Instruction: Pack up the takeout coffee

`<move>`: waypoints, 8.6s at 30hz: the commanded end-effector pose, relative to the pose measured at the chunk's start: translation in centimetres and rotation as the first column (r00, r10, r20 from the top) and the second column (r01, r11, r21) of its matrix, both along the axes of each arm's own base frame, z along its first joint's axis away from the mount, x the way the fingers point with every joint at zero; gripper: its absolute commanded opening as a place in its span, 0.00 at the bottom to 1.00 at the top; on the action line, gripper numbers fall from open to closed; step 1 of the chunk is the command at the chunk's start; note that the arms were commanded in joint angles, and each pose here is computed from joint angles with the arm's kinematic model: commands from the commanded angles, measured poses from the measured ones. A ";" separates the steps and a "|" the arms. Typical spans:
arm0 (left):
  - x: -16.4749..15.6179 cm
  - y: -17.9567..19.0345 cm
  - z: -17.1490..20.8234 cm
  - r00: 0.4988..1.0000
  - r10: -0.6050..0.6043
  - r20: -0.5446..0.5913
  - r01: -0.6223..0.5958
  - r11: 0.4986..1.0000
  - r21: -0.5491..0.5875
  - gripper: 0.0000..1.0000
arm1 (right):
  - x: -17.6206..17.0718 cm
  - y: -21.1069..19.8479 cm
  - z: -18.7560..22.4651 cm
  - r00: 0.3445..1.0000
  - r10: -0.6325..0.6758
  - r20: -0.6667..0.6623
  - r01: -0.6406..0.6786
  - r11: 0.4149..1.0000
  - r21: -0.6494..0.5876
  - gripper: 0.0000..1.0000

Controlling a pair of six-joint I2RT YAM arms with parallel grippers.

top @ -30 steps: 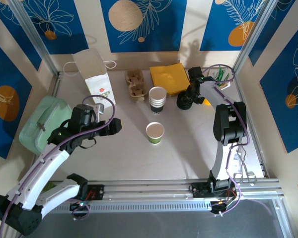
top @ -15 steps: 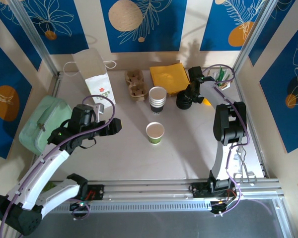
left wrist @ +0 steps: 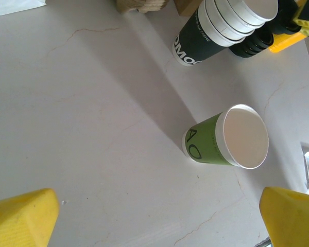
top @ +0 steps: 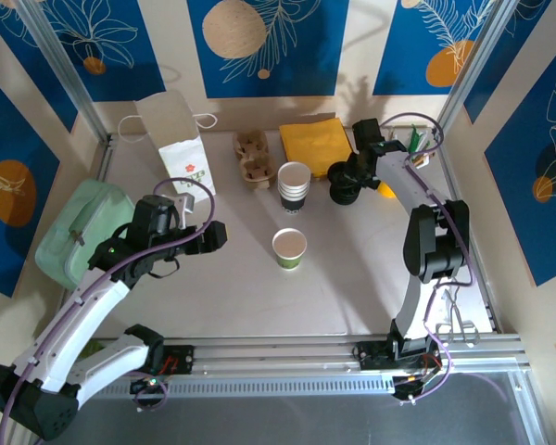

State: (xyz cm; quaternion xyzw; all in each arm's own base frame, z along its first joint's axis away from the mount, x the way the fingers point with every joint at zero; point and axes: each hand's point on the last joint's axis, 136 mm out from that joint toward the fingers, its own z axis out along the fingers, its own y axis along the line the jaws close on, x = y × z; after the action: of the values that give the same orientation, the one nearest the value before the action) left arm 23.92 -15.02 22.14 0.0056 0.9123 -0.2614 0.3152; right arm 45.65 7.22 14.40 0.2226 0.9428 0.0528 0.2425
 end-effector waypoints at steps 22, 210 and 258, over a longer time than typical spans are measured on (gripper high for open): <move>-1.8 -5.4 8.1 0.977 -0.187 0.102 0.210 0.920 -0.329 0.94 | -14.6 10.0 11.2 0.880 0.419 0.224 -0.457 0.877 0.152 0.15; -2.5 -3.5 6.9 0.995 0.043 -0.091 -0.077 0.903 -0.423 0.75 | -24.9 19.5 14.4 0.014 0.872 0.489 -0.797 0.305 -0.522 0.00; -1.3 -4.6 3.4 0.983 0.032 -0.179 -0.103 0.909 -0.405 0.74 | -22.0 13.8 7.8 0.852 0.421 0.313 -0.495 0.450 0.743 0.00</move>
State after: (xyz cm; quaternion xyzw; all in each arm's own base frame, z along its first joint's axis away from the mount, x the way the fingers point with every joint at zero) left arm 22.37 -19.39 25.33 -0.1160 0.8640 -0.4268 0.2407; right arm 23.67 20.90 22.50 0.0465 0.8325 0.5344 0.1385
